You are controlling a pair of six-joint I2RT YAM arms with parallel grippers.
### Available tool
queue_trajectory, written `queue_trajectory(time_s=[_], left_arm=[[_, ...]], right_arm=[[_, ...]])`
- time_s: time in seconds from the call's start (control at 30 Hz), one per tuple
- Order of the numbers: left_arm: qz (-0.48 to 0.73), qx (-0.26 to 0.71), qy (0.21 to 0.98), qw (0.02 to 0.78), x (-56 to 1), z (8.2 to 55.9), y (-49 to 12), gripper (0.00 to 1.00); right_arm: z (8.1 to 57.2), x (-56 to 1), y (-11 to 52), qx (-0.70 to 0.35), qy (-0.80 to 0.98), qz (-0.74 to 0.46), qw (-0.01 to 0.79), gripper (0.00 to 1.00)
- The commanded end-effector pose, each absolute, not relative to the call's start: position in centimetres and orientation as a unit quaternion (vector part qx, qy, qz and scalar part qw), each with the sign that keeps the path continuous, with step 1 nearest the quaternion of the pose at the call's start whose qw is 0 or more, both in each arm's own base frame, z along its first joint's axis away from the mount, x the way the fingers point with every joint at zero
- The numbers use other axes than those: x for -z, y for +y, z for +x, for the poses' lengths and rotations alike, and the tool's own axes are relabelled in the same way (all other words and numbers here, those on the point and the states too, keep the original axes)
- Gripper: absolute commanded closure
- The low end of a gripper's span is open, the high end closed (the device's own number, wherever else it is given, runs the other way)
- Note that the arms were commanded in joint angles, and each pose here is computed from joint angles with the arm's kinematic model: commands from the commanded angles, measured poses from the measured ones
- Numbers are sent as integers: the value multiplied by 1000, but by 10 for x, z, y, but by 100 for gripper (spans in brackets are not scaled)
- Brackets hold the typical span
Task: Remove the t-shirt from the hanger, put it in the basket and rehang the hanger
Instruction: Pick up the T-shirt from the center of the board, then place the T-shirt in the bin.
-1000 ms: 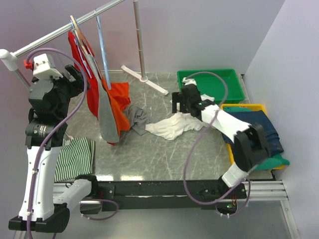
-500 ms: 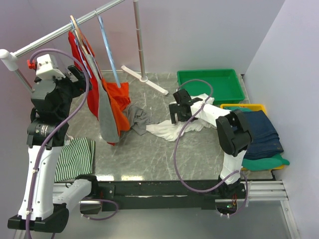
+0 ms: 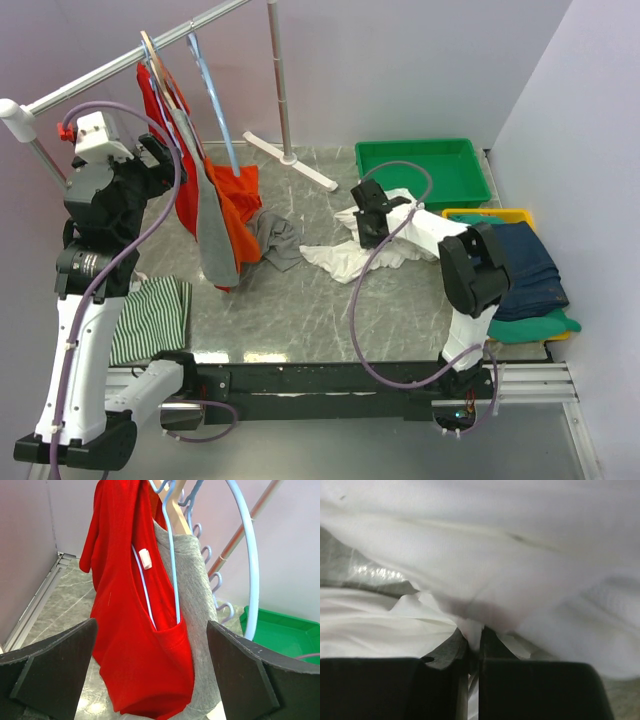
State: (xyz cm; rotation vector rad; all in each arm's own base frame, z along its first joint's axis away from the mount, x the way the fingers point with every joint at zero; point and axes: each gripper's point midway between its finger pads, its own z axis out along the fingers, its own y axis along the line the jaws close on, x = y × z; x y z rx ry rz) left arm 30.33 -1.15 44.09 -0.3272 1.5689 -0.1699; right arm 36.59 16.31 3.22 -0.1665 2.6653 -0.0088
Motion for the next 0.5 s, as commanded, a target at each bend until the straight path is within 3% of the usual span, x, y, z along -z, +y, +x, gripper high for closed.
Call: queue_trajectory(time_s=[0.0, 0.27, 0.47], left_arm=[[-146, 83, 683, 711, -456, 300, -12, 4], [-141, 87, 686, 709, -455, 304, -15, 4], [-139, 93, 686, 708, -454, 307, -18, 4]], right_arm=[[373, -110, 170, -19, 950, -52, 307, 100], [437, -283, 124, 20, 852, 49, 521, 100], [475, -365, 89, 17, 779, 102, 618, 100]])
